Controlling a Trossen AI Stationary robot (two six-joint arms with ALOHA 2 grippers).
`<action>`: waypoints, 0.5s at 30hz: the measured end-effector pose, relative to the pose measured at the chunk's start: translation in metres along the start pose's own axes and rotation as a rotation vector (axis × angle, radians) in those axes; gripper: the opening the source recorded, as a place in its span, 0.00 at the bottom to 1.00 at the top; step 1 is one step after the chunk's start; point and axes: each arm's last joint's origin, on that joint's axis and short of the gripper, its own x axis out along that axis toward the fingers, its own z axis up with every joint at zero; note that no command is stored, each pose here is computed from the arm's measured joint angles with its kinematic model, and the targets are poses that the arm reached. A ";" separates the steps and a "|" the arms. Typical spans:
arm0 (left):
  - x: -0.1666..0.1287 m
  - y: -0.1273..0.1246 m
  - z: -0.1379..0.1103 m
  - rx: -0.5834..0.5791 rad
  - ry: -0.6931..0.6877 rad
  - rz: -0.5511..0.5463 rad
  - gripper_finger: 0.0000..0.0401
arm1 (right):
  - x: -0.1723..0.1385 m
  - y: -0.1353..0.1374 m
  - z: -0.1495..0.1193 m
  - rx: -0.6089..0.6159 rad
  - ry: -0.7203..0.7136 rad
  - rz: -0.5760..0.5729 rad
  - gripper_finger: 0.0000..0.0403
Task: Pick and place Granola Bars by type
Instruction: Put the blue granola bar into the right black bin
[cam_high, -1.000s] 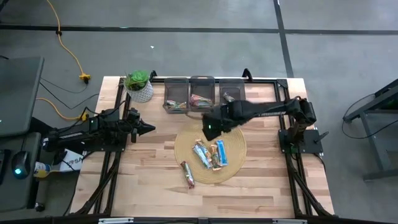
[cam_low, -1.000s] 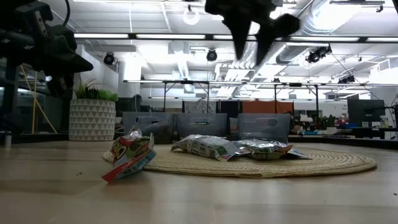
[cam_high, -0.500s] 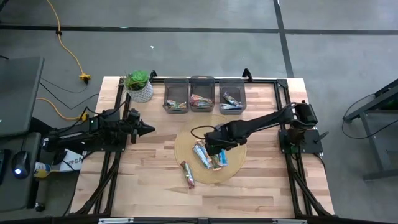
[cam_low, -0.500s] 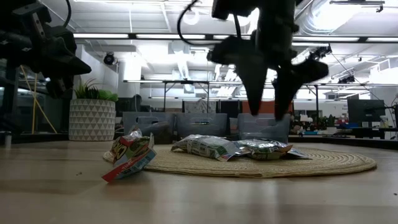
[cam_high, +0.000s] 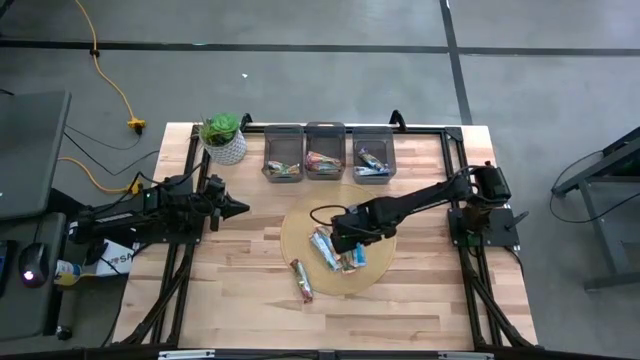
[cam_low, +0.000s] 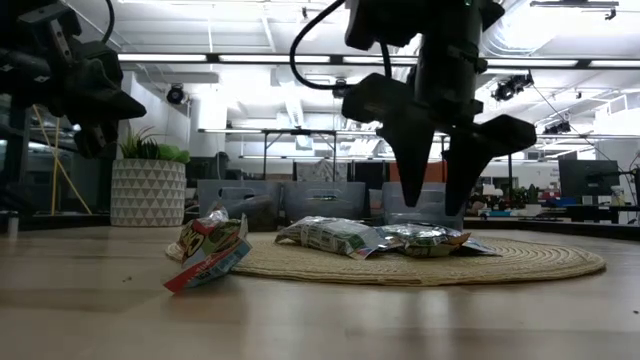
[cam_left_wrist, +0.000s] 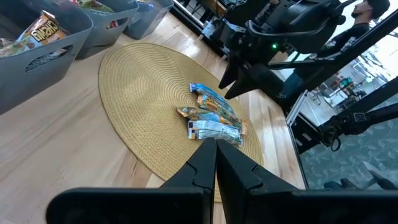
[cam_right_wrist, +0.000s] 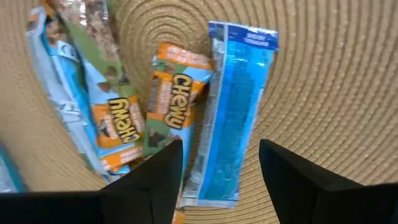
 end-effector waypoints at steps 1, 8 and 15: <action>0.000 0.000 0.000 0.000 0.000 0.000 0.02 | 0.000 -0.001 0.000 -0.001 0.000 -0.008 0.49; 0.000 0.000 0.000 0.000 -0.001 0.000 0.02 | 0.008 -0.006 -0.001 -0.005 0.008 -0.010 0.49; 0.000 0.000 0.000 0.000 -0.001 0.000 0.02 | 0.012 -0.008 -0.001 -0.004 0.004 0.002 0.49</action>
